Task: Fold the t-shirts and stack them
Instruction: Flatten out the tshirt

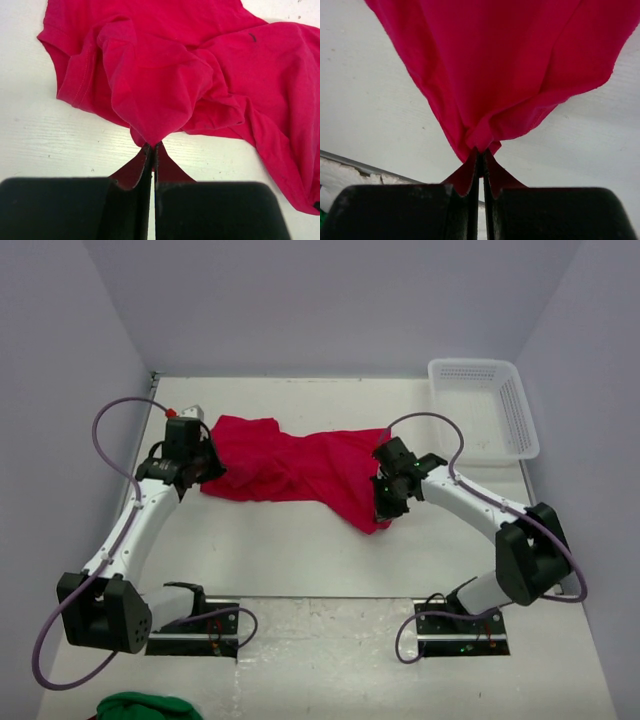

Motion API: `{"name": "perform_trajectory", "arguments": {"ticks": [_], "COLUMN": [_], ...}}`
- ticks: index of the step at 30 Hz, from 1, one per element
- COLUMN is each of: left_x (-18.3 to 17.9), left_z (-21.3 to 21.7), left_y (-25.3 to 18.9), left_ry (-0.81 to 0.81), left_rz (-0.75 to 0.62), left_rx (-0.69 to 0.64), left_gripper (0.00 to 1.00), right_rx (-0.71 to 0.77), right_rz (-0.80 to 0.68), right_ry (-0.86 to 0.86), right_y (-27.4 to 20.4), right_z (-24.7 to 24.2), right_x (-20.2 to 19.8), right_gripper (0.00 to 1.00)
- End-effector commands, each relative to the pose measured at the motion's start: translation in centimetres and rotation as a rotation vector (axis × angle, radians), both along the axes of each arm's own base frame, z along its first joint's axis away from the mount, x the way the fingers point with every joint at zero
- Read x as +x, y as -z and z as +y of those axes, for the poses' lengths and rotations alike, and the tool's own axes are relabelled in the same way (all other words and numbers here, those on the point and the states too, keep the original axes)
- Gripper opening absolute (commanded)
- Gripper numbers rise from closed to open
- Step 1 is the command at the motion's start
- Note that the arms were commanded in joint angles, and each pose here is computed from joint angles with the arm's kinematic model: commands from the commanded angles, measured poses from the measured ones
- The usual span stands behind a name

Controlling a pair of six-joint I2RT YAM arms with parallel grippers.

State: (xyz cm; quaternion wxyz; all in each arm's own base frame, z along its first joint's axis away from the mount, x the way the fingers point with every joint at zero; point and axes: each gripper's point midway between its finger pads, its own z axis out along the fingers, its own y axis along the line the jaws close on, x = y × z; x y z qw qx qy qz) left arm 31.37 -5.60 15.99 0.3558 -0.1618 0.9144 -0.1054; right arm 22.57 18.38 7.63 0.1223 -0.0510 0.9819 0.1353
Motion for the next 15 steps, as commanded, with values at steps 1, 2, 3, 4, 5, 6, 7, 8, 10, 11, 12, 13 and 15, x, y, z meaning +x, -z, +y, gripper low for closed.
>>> {"name": "perform_trajectory", "arguments": {"ticks": [1, 2, 3, 4, 5, 6, 7, 8, 10, 11, 12, 13, 15], "left_x": [1.9, 2.2, 2.4, 2.6, 2.8, 2.9, 2.9, 2.9, 3.0, 2.9, 2.9, 2.9, 3.0], "left_z": [0.0, 0.2, 0.2, 0.2, 0.2, 0.2, 0.3, 0.4, 0.5, 0.6, 0.6, 0.6, 0.6], "left_y": [-2.6, -3.1, -3.2, -3.5, -3.9, -4.0, -4.1, -4.3, -4.4, -4.4, -4.4, -4.5, -4.3], "left_ry": [-0.012, -0.012, -0.011, -0.01, -0.006, -0.002, -0.001, 0.001, 0.002, 0.003, 0.002, 0.004, 0.006], "left_rz": [-0.088, -0.1, -0.102, -0.11, -0.118, -0.12, -0.122, -0.127, -0.13, -0.13, -0.128, -0.133, -0.133], "left_rx": [0.008, 0.017, 0.02, 0.024, 0.029, 0.032, 0.036, 0.043, 0.05, 0.058, 0.061, 0.063, 0.063], "left_gripper": [0.0, 0.0, 0.0, 0.0, 0.0, 0.0, 0.0, 0.0, 0.0, 0.0, 0.0, 0.0, 0.0], "right_rx": [-0.033, -0.037, -0.057, -0.062, -0.054, -0.063, -0.062, -0.064, -0.053, -0.052, -0.044, -0.034, -0.032], "right_rz": [0.011, 0.003, 0.028, 0.03, 0.024, 0.036, 0.026, 0.028, 0.019, 0.015, -0.001, -0.026, -0.064], "right_ry": [0.018, 0.014, 0.01, 0.006, 0.002, -0.003, 0.0, -0.003, -0.004, -0.003, -0.002, -0.007, -0.016], "right_y": [1.3, 1.2, 2.2, 2.4, 2.3, 3.0, 2.9, 3.1, 3.2, 3.2, 2.8, 2.5, 1.6], "right_z": [0.5, 0.9, 1.0, 1.1, 1.6, 1.7, 1.9, 2.1, 2.4, 2.5, 2.6, 2.7, 2.9], "right_x": [1.1, 1.9, 2.1, 2.6, 3.1, 3.4, 3.9, 4.0, 4.5, 4.6, 4.8, 5.1, 5.4], "right_gripper": [0.0, 0.0, 0.0, 0.0, 0.0, 0.03, 0.07, 0.13, 0.21, 0.26, 0.3, 0.38, 0.54]}}
